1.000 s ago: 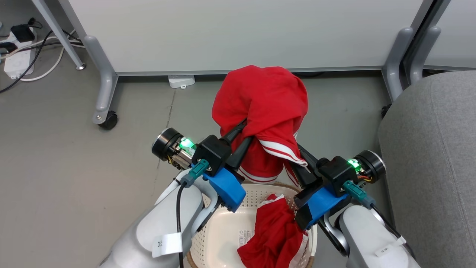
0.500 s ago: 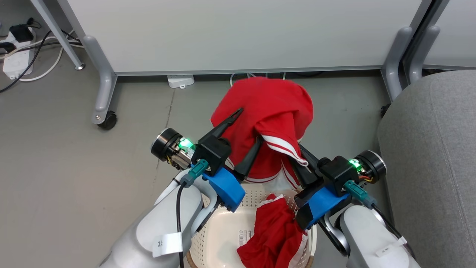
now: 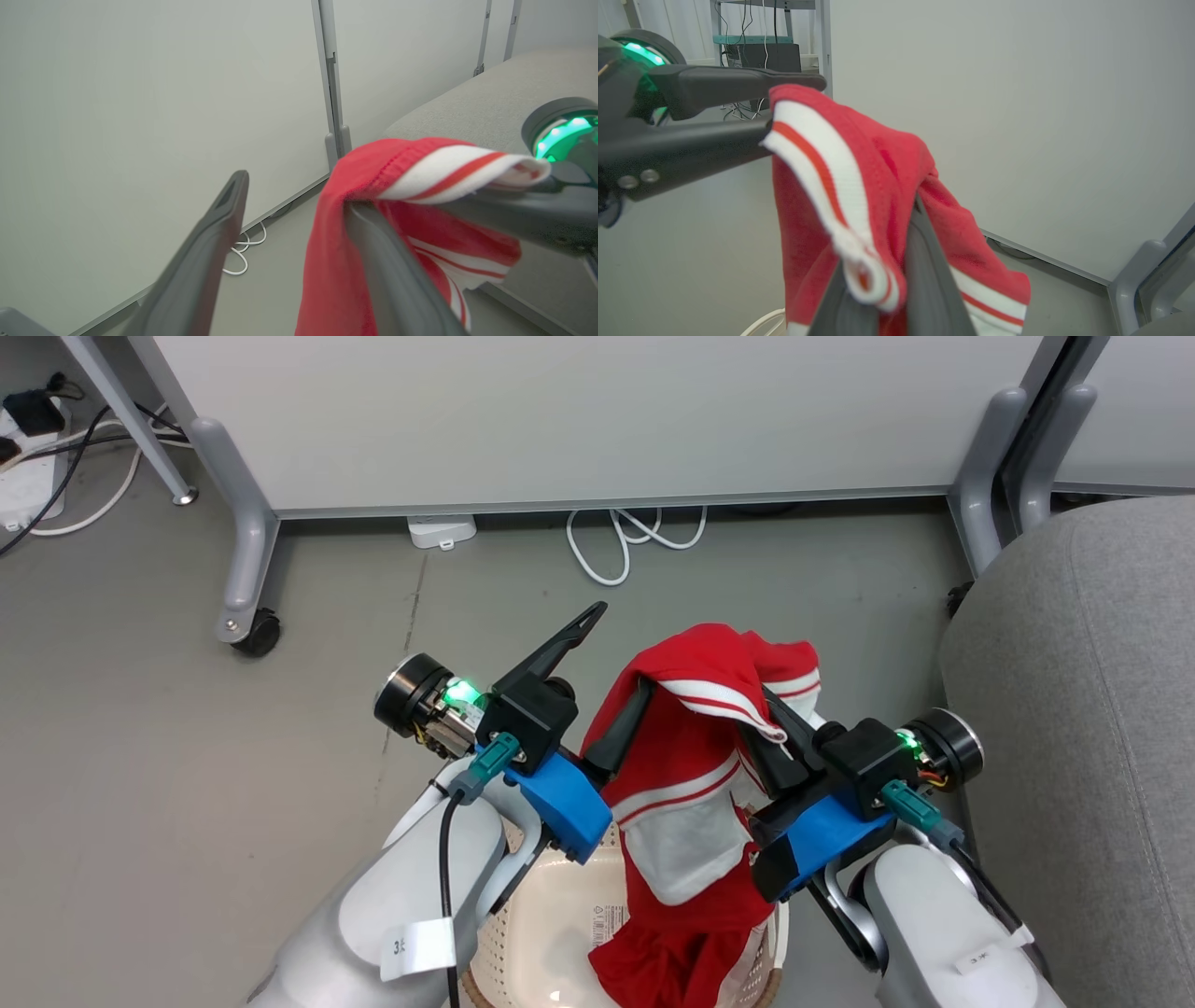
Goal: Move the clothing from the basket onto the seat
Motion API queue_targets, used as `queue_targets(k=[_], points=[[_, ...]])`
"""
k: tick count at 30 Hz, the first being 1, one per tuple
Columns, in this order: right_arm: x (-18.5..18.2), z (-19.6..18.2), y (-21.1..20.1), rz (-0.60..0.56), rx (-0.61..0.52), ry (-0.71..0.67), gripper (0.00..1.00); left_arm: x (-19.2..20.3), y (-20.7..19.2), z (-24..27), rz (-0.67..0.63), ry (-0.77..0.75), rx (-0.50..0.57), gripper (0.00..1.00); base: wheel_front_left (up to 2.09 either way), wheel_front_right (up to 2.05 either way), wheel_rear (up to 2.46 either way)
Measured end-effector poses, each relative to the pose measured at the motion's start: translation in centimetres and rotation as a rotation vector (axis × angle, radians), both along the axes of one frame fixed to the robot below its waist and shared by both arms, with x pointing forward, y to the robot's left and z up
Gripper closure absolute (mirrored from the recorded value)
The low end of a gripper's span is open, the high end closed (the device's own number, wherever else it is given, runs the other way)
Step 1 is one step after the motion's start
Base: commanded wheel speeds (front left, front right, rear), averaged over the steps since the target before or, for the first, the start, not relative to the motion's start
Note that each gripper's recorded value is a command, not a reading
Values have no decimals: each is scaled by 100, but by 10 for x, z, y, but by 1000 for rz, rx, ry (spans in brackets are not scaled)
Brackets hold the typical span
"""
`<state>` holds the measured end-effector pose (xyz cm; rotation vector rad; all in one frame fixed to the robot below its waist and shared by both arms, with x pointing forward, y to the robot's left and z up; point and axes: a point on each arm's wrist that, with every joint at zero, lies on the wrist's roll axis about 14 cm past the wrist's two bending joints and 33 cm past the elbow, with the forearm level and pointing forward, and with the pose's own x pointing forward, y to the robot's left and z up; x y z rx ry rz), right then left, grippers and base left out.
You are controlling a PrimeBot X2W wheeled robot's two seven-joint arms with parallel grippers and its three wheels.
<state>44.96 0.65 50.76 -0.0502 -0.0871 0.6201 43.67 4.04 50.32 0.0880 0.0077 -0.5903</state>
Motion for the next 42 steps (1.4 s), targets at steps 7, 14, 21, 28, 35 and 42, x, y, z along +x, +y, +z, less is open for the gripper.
queue_targets(k=[7, 14, 21, 28, 35, 42], points=[[8, 0, -18, -54, 11, 2, 100, 3, -6, -6, -19, 11, 2, 0, 0, 0, 0], [21, 5, -47, -141, 27, -12, 100, 7, -20, -15, -56, 28, -2, 0, 0, 0, 0], [31, 6, -87, -251, 33, -19, 100, 10, -38, -25, -105, 51, -11, 0, 0, 0, 0], [34, 11, -133, -376, 39, -37, 100, 13, -59, -35, -163, 67, -14, 0, 0, 0, 0], [26, 15, -178, -496, 35, -53, 100, 10, -87, -42, -242, 79, -24, 0, 0, 0, 0], [13, 16, -225, -626, 31, -58, 100, 6, -113, -49, -321, 90, -32, 0, 0, 0, 0]])
